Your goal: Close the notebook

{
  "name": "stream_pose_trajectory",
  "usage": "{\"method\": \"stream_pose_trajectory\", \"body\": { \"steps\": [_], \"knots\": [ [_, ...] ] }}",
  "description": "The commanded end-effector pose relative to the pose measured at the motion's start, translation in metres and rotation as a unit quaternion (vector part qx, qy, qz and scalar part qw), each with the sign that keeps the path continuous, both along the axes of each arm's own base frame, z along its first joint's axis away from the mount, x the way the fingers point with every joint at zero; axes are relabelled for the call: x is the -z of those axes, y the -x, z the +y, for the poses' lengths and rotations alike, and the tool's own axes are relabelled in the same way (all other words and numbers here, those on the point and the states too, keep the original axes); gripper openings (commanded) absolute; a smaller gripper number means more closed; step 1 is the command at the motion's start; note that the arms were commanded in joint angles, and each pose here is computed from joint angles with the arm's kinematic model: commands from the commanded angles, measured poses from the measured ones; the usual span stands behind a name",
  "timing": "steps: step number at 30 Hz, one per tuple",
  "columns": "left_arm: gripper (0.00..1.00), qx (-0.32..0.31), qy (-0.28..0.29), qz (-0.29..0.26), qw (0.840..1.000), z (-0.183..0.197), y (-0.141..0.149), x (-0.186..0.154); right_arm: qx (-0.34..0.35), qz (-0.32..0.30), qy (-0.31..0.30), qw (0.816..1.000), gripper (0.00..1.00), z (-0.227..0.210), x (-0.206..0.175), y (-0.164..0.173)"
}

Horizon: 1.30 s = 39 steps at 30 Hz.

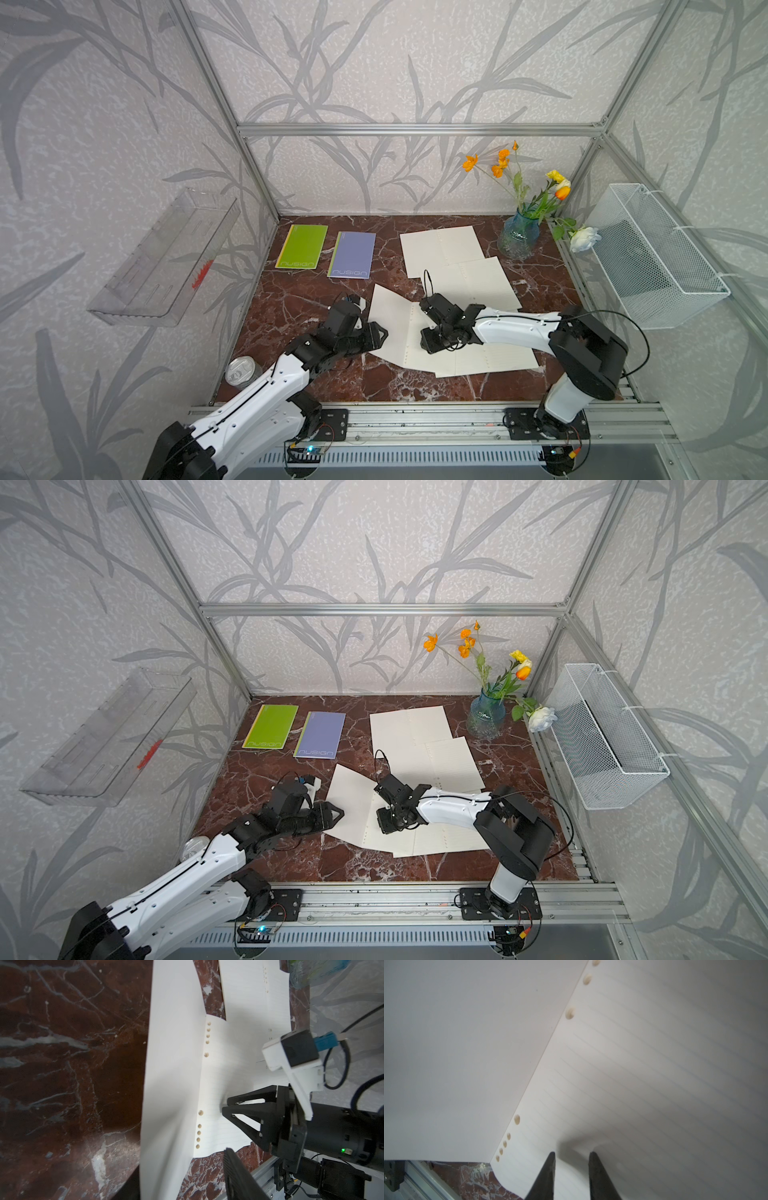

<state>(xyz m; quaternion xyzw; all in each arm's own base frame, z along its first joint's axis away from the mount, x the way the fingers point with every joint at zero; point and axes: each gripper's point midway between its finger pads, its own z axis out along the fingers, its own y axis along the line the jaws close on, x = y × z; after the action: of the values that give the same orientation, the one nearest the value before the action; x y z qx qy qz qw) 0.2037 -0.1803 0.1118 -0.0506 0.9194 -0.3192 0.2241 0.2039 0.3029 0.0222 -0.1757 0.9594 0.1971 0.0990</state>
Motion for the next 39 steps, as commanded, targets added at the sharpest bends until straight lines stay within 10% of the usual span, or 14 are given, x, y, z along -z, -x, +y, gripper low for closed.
{"method": "stream_pose_trajectory", "body": {
  "steps": [1, 22, 39],
  "knots": [
    [0.51, 0.03, 0.023, -0.01, 0.999, -0.012, 0.0, -0.013, -0.009, 0.026, 0.044, 0.999, 0.3, -0.015, 0.019, 0.015],
    [0.53, 0.082, 0.071, -0.025, 0.994, -0.044, -0.008, -0.051, -0.005, -0.045, -0.01, 0.999, 0.37, -0.001, -0.041, -0.022],
    [0.55, 0.168, 0.066, -0.02, 0.983, -0.106, -0.008, -0.055, 0.114, -0.074, -0.01, 0.991, 0.41, -0.111, -0.078, -0.036]
  ]
}}
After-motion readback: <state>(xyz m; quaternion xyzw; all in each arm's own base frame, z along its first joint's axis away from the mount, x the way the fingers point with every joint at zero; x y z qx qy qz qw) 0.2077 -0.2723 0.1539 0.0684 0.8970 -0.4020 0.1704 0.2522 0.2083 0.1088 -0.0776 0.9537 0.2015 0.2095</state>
